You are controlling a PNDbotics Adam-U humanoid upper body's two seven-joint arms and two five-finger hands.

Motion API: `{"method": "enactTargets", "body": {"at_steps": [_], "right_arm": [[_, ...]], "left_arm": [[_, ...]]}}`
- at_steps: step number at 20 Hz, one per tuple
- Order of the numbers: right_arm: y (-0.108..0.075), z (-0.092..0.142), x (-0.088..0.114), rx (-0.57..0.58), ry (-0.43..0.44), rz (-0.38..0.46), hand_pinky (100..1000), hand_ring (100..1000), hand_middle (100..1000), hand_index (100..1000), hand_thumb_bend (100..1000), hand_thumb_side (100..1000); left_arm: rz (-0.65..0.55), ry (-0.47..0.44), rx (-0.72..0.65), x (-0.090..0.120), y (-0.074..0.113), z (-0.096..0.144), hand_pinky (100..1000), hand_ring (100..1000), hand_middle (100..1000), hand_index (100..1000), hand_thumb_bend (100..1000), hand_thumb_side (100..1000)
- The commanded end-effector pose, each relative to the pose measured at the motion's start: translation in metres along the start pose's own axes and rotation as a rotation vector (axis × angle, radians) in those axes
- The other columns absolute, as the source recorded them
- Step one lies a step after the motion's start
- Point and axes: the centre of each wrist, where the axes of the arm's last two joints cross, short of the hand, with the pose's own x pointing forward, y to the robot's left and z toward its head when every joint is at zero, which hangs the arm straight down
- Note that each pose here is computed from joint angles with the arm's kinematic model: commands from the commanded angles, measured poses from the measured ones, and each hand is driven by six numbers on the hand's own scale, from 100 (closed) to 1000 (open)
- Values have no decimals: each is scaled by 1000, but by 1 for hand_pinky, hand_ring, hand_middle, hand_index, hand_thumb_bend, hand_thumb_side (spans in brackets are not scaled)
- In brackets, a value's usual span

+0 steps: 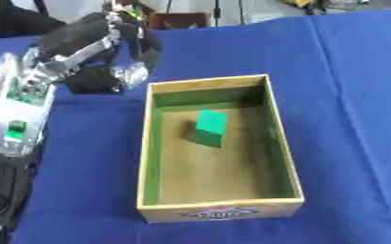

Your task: Pick up objects on the table and place them in the box.

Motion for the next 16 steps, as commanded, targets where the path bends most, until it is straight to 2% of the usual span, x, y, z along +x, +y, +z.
{"method": "enactTargets", "body": {"at_steps": [1,6,16], "right_arm": [[-4,-8,5,-11,-40,13,734,808,652,762,100,793],[0,-8,6,-12,-42,-6,735,809,651,762,100,790],[2,-9,7,-20,-43,-21,734,811,651,762,100,786]], "left_arm": [[39,56,154,-2,20,25,237,468,491,707,100,917],[91,147,302,-20,31,56,245,445,471,674,100,922],[273,156,485,-32,-16,94,206,390,413,620,100,918]]}}
